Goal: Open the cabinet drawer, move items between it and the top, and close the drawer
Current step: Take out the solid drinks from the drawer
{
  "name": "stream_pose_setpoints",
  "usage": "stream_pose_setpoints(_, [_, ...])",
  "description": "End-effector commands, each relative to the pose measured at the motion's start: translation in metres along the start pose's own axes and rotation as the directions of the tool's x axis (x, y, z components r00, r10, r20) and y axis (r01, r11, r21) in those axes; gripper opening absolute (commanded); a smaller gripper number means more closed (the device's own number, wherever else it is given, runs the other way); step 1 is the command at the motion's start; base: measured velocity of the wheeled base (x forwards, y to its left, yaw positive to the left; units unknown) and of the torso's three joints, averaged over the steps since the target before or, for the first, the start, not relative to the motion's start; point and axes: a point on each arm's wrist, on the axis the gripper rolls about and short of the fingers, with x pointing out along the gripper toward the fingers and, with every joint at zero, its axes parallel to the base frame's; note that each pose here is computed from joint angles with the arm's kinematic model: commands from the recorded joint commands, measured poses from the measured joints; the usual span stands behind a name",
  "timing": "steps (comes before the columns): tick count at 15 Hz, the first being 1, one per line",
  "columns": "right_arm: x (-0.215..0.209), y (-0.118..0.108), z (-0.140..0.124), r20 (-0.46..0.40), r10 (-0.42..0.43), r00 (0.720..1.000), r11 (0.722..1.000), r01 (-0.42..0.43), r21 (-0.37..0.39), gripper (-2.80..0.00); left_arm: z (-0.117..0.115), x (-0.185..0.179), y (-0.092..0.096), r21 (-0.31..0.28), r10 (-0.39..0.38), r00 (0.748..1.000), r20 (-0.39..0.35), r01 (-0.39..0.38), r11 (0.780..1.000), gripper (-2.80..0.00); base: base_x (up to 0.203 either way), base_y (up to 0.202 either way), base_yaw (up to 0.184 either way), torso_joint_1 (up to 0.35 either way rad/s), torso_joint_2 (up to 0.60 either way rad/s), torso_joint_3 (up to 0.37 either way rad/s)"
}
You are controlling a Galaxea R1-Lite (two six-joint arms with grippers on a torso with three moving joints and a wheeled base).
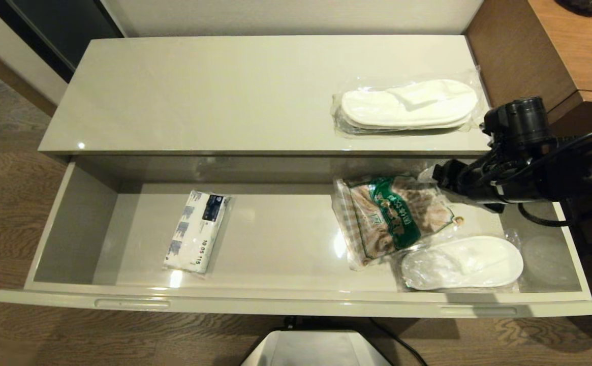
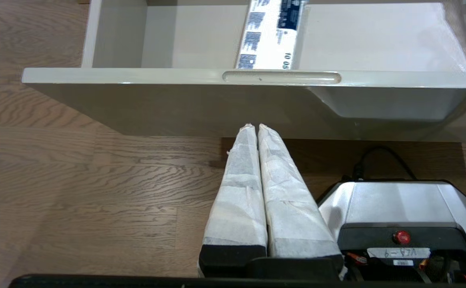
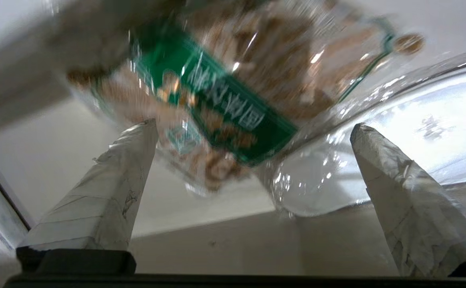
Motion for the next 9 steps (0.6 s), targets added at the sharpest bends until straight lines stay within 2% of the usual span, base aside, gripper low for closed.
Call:
stream_pose_setpoints(1, [0.014,0.007,-0.019,-0.067,-0.007,0.998,0.998,0.003,-0.062,0.00,0.000,0.000,0.000,0.000,0.001,1.000,-0.001,-0.001,1.000,-2.80,0.000,0.000,0.000,0.000,0.00,0.000])
stream_pose_setpoints(5, [0.041,0.000,-0.042,-0.162,-0.056,0.985,0.996,0.043,-0.081,0.00,0.000,0.000,0.000,0.000,0.001,1.000,-0.001,-0.001,1.000,-2.80,0.000,0.000,0.000,0.000,0.00,0.000])
stream_pose_setpoints(9, [0.036,0.000,-0.040,-0.159,-0.040,0.986,0.997,0.029,-0.072,0.00,0.000,0.000,0.000,0.000,0.001,1.000,-0.001,-0.001,1.000,-2.80,0.000,0.000,0.000,0.000,0.00,0.000])
